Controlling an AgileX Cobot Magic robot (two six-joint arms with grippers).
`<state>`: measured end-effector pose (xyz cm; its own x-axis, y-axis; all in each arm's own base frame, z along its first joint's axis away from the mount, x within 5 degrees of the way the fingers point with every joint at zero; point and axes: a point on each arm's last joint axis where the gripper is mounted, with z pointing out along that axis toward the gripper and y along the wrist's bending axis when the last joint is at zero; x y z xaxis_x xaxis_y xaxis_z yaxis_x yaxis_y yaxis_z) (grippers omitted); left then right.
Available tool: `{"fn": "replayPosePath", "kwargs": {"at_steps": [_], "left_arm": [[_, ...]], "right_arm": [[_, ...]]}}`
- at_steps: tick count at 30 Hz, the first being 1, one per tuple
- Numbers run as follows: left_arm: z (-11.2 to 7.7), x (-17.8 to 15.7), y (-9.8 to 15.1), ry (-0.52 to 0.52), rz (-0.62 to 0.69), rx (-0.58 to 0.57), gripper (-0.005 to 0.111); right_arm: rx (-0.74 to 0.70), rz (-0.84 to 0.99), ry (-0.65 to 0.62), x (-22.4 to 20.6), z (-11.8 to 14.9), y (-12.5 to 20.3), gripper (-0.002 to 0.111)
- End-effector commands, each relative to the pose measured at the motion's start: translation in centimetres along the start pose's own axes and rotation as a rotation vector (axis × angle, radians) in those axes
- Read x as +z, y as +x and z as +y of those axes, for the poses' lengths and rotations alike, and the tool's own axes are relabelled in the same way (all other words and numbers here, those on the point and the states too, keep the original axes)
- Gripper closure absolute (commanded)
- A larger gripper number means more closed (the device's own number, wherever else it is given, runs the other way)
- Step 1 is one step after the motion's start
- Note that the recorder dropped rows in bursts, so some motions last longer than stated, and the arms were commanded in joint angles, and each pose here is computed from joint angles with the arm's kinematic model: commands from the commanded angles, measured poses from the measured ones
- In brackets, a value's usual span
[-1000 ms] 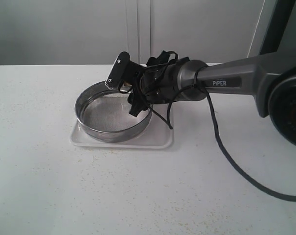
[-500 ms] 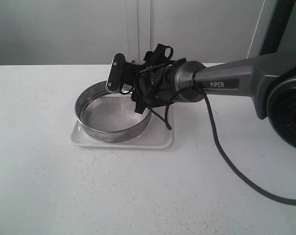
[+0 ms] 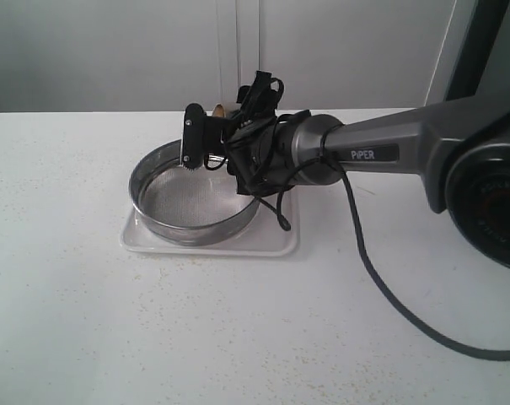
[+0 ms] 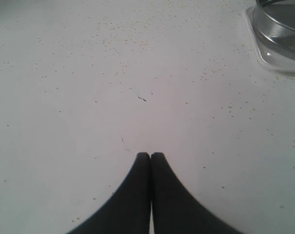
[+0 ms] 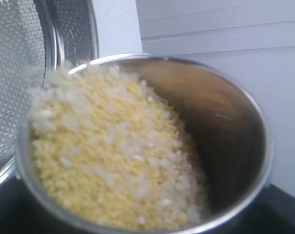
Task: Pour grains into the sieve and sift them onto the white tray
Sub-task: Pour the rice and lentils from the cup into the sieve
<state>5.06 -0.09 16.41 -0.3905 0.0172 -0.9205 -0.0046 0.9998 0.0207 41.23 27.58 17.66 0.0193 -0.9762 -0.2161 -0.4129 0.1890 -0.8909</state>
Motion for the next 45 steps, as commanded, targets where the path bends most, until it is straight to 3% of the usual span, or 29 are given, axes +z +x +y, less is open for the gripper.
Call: {"fn": "replayPosePath", "kwargs": {"at_steps": [1, 15, 45], "left_arm": [[0.0, 0.0, 0.1, 0.004, -0.004, 0.001, 0.107], [0.0, 0.0, 0.1, 0.004, -0.004, 0.001, 0.107], [0.0, 0.0, 0.1, 0.004, -0.004, 0.001, 0.107]], "right_arm": [[-0.027, 0.013, 0.028, 0.2, -0.1, 0.1, 0.108], [-0.132, 0.062, 0.027, 0.8, 2.1, -0.2, 0.108], [-0.168, 0.07, 0.05, 0.3, 1.3, -0.3, 0.108]]}}
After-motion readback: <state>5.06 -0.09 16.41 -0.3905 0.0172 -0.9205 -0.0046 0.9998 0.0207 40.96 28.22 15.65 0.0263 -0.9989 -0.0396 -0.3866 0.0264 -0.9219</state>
